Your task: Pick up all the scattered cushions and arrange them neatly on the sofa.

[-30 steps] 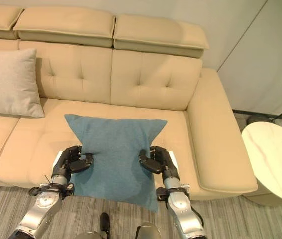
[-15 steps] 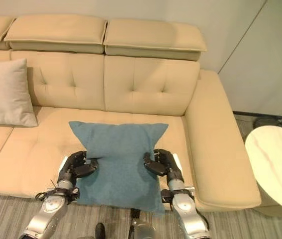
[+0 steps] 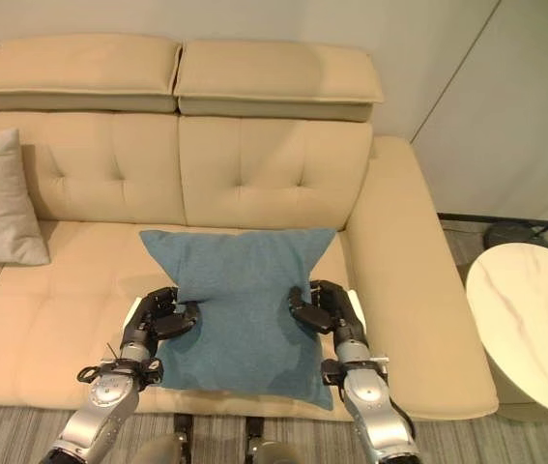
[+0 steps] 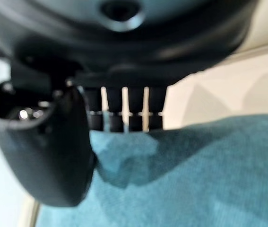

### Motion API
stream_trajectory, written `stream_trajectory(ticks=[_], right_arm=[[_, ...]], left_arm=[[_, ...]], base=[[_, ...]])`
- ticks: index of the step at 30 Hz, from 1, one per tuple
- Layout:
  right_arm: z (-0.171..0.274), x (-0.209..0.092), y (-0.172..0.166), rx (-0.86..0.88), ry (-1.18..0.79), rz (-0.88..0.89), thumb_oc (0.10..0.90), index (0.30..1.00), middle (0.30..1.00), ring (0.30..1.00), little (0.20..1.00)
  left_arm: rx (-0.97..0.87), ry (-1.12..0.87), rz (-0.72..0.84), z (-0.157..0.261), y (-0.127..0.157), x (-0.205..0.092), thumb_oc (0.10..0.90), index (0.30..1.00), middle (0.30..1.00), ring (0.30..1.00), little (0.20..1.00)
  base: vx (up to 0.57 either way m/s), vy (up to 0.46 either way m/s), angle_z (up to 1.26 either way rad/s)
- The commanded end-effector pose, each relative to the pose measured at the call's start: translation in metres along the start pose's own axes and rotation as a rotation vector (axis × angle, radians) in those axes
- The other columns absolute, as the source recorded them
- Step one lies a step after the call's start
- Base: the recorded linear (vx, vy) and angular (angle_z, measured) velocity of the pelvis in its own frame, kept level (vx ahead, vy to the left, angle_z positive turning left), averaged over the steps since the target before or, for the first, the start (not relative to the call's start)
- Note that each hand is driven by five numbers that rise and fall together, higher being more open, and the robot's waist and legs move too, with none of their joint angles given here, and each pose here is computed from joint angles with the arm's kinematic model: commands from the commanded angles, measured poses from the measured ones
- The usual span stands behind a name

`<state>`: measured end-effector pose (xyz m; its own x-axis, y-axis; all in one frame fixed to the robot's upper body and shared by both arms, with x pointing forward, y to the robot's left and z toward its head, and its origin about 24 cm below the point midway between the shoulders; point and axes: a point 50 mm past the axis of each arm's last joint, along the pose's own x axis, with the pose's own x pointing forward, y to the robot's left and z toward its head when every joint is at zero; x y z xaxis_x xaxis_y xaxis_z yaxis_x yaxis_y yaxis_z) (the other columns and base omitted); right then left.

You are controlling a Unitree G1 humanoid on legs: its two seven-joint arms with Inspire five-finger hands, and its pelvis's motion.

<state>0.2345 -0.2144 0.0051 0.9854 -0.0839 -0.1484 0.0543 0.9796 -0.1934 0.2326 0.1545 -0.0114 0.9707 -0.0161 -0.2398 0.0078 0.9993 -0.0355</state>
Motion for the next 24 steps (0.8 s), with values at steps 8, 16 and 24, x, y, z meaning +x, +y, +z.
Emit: stream_trajectory(ticks=[8, 16, 24], right_arm=[[0.070, 0.010, 0.016, 0.113, -0.360, 0.017, 0.400, 0.300, 0.300, 0.300, 0.300], [0.116, 0.029, 0.031, 0.093, -0.541, -0.029, 0.400, 0.300, 0.300, 0.300, 0.300], [0.186, 0.050, 0.049, 0.061, -0.780, -0.108, 0.400, 0.300, 0.300, 0.300, 0.300]], left_arm=[[-0.009, -0.412, -0.099, 0.083, -0.010, 0.007, 0.400, 0.300, 0.300, 0.300, 0.300], [0.023, -0.572, -0.044, 0.122, -0.018, 0.022, 0.400, 0.300, 0.300, 0.300, 0.300], [0.083, -0.795, -0.014, 0.185, -0.047, 0.043, 0.400, 0.300, 0.300, 0.300, 0.300]], base=[[0.11, 0.125, -0.14], [0.01, 0.050, -0.03], [-0.09, 0.007, -0.10]])
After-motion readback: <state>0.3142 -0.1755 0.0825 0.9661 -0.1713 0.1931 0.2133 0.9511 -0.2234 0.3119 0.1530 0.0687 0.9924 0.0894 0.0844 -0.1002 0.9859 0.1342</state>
